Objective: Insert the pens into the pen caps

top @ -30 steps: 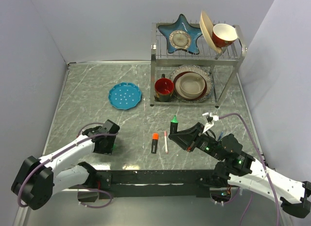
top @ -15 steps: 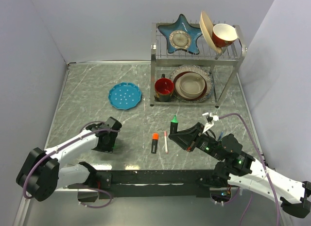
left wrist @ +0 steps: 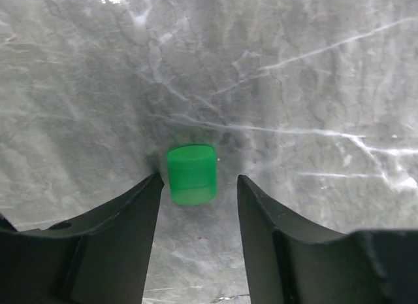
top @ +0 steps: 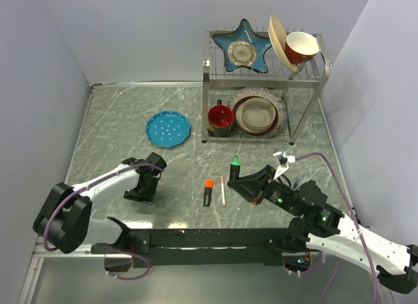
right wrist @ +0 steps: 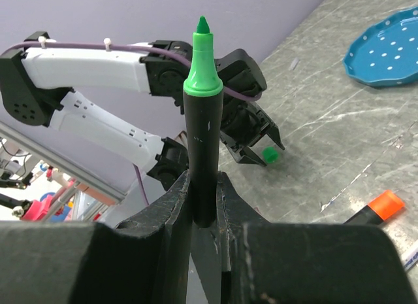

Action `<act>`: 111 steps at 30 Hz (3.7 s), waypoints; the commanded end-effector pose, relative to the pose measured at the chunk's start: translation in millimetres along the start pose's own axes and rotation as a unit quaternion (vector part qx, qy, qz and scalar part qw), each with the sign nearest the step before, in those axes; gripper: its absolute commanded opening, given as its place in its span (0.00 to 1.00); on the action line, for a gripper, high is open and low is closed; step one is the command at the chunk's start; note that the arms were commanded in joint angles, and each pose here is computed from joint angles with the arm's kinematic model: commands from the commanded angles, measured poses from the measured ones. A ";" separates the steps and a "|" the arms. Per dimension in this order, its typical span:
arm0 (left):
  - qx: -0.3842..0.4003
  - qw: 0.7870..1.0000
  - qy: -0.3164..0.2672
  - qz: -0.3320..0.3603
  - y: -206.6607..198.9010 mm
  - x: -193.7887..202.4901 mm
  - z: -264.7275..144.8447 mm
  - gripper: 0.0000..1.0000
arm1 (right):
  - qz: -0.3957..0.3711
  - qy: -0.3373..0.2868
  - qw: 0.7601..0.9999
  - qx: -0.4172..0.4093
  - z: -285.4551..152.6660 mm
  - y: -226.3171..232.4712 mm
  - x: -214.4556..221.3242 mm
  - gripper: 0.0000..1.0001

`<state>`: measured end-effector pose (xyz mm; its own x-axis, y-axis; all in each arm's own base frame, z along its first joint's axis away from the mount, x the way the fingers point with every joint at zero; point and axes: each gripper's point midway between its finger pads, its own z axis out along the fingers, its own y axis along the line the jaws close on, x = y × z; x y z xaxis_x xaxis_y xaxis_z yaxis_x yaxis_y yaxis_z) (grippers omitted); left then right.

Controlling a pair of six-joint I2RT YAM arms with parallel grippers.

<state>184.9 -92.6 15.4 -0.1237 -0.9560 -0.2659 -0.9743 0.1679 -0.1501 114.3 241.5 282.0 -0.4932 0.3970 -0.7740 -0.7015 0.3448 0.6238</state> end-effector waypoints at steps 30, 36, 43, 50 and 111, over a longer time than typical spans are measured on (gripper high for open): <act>0.082 0.993 0.017 0.089 -39.5 2.4 -34.4 0.01 | -0.005 0.006 1.000 0.016 10.1 -1.6 -3.1 0.00; 0.276 0.949 0.002 0.155 -90.5 26.8 -125.2 0.01 | 0.005 0.067 0.998 0.009 33.8 -7.5 30.3 0.00; 0.509 0.831 0.048 0.220 -108.9 68.6 -229.5 0.01 | 0.020 0.118 0.993 -0.001 58.4 -10.1 57.8 0.00; 0.569 0.780 0.073 0.250 -98.7 86.6 -261.9 0.01 | 0.033 0.145 0.989 0.002 72.9 -16.3 76.7 0.00; 0.754 0.557 0.082 0.340 -22.0 66.2 -357.4 0.79 | -0.039 0.107 0.984 -0.135 61.3 44.4 36.4 0.00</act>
<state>138.1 -251.5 309.5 -0.5705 -0.5063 -0.6467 0.4437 0.4726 -0.7614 117.0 325.3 258.0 -0.5420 0.1434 -0.8281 -0.7858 0.2629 0.5598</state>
